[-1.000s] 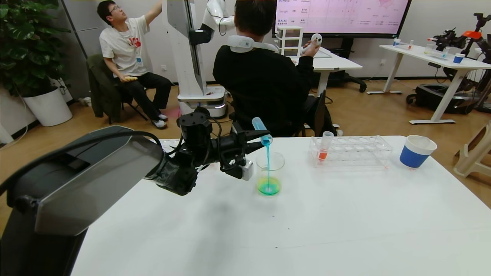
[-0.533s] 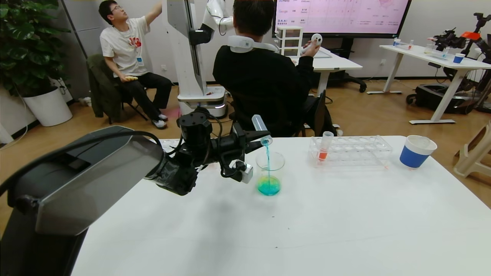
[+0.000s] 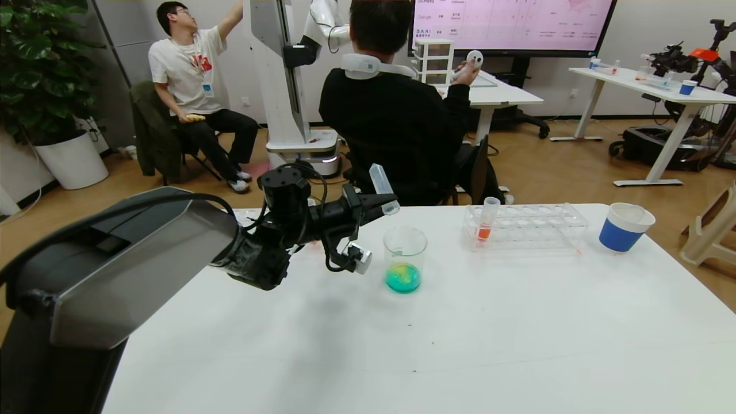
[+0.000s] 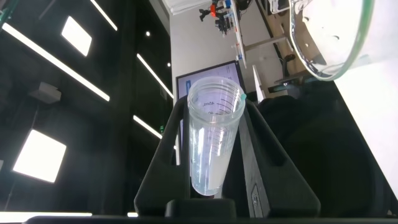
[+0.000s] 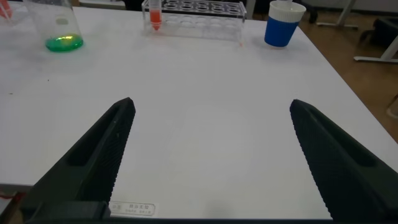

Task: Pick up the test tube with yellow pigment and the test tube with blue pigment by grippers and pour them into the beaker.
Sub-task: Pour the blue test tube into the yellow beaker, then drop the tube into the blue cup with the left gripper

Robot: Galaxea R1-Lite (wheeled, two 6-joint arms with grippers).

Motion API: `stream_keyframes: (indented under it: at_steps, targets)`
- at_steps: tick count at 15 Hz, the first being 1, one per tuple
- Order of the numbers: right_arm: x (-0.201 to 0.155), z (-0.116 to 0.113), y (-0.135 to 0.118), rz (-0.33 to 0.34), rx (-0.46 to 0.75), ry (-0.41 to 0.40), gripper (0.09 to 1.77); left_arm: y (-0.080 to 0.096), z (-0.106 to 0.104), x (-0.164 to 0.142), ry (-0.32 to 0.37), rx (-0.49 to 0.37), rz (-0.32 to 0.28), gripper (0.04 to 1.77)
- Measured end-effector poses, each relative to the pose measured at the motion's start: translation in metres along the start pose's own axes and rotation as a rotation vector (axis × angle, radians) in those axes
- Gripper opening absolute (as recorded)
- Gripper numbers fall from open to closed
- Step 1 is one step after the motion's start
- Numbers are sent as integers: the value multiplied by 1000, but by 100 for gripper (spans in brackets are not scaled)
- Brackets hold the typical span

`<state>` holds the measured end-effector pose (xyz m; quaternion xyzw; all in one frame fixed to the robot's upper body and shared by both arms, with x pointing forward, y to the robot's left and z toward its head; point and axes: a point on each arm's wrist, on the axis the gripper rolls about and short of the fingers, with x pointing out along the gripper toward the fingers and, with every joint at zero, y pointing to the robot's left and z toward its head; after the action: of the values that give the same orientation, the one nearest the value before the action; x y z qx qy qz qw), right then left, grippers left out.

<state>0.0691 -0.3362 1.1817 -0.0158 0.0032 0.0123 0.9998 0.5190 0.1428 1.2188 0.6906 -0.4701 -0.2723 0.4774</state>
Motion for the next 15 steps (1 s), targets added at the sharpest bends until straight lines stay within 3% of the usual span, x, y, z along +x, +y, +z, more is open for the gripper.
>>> stream_keyframes:
  at_steps: [4,6,8,9,13,15]
  targets:
    - [0,0,0,0,0,0,174,2,7,6,-18,-91,4,50]
    - [0,0,0,0,0,0,174,8,12,12,-20,-225,14,50]
    - [0,0,0,0,0,0,174,19,17,20,42,-409,51,50]
    - [0,0,0,0,0,0,174,30,19,24,130,-520,113,50]
    - [0,0,0,0,0,0,174,68,37,42,617,-979,458,50]
    - [0,0,0,0,0,0,174,85,37,44,764,-1161,649,50]
